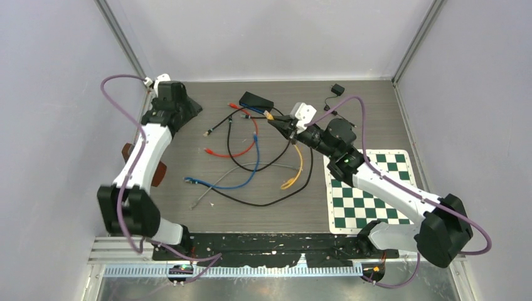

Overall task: Insert the plug into the switch port
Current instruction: Pick up the connector from the center of the board.

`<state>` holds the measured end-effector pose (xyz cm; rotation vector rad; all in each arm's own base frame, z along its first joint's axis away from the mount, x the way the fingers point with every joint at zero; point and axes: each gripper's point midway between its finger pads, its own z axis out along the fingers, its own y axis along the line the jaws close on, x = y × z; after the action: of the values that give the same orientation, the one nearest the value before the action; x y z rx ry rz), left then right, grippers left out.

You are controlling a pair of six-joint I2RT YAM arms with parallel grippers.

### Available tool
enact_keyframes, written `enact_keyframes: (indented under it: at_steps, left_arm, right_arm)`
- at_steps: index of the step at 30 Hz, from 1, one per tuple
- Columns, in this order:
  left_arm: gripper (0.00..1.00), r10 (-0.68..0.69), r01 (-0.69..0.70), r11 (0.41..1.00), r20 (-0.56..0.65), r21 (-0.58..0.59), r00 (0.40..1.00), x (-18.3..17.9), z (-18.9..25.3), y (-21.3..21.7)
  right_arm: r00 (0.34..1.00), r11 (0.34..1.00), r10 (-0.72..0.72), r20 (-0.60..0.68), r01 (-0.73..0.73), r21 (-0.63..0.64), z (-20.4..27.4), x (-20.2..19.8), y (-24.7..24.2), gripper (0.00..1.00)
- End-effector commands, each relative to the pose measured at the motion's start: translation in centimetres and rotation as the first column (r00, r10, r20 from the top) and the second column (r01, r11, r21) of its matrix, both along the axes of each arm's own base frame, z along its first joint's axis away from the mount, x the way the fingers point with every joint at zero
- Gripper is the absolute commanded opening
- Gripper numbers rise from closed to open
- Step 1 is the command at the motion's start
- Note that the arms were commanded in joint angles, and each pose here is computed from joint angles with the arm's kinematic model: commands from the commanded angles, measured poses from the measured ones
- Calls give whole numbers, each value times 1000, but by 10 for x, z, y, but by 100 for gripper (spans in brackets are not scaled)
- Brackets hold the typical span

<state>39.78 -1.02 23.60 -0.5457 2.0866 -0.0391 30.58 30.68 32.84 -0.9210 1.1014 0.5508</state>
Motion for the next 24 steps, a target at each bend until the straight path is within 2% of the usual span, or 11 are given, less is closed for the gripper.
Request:
enact_keyframes:
  at_steps: [1,3,6,12,16,24]
  left_arm:
    - [60,243,-231,950,-30,210,970,39,-3,70]
    - [58,275,-259,948,-65,187,959,59,-16,77]
    - [56,262,-253,955,-45,156,964,97,-29,74]
    - [56,366,-362,929,-49,69,929,148,-70,108]
    - [54,389,-391,920,-70,-9,918,177,-91,121]
    - [53,385,-386,915,-32,-117,922,222,-98,144]
  right_arm:
    - [982,993,10,-188,13,120,13,-17,-11,5]
    - [975,989,7,-223,26,146,16,-20,-15,5]
    - [968,982,43,-247,5,190,22,-27,-14,5]
    - [952,971,112,-285,-43,237,29,-34,-6,5]
    - [954,967,125,-272,-56,248,32,-34,-4,5]
    - [973,965,105,-207,-49,258,25,-25,-2,5]
